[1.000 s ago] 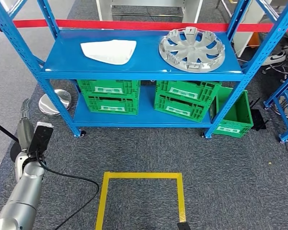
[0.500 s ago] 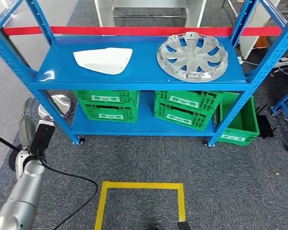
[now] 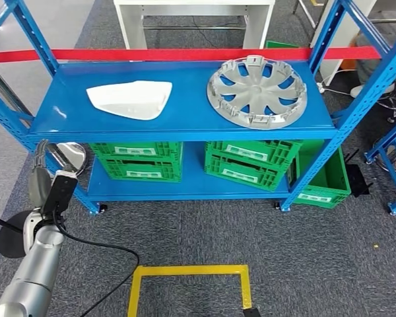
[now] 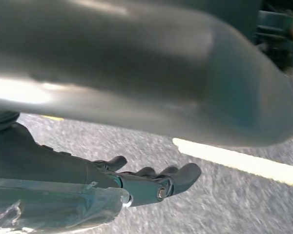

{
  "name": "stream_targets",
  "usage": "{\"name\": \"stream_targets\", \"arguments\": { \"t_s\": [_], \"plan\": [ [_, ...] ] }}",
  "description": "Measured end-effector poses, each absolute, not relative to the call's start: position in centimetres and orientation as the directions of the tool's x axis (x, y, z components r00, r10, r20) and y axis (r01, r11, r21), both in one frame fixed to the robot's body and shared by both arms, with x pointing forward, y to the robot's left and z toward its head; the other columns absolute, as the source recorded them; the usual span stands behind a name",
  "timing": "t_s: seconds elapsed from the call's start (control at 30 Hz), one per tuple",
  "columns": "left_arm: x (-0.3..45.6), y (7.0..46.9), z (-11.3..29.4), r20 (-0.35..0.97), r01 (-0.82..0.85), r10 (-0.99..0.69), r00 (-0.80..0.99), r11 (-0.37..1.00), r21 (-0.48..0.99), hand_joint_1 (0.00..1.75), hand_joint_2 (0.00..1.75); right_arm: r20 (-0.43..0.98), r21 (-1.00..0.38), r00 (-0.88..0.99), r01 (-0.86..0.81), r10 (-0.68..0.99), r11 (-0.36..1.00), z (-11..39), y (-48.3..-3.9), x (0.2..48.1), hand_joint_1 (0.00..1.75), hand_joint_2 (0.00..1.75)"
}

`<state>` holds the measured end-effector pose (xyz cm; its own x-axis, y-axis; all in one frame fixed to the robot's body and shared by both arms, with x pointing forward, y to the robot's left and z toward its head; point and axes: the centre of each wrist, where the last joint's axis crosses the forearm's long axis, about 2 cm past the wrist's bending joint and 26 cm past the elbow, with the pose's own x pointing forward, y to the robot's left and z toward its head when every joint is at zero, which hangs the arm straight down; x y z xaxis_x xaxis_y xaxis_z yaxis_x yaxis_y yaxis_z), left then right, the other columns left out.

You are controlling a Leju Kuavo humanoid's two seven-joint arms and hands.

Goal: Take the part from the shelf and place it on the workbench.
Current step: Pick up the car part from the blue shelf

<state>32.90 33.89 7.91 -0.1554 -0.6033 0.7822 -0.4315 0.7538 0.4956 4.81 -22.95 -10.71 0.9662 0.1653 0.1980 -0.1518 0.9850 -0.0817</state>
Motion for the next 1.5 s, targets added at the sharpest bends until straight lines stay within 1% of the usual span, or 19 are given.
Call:
{"name": "stream_targets", "arguments": {
  "t_s": [0.67, 1.5],
  "plan": [
    [33.3, 33.9, 8.8, 0.767, -0.452, -0.616, -0.179, 0.744, 0.492, 0.00, 0.00, 0.222, -0.087, 0.960, -0.154, 0.170, 0.984, -10.5, -23.0, 6.1, 0.00, 0.00],
    [34.4, 33.8, 10.3, 0.762, -0.457, -0.614, -0.205, 0.749, 0.480, 0.00, 0.00, 0.236, -0.085, 0.958, -0.149, 0.165, 0.985, -10.4, -22.8, 6.5, 0.00, 0.00]
  ]
}}
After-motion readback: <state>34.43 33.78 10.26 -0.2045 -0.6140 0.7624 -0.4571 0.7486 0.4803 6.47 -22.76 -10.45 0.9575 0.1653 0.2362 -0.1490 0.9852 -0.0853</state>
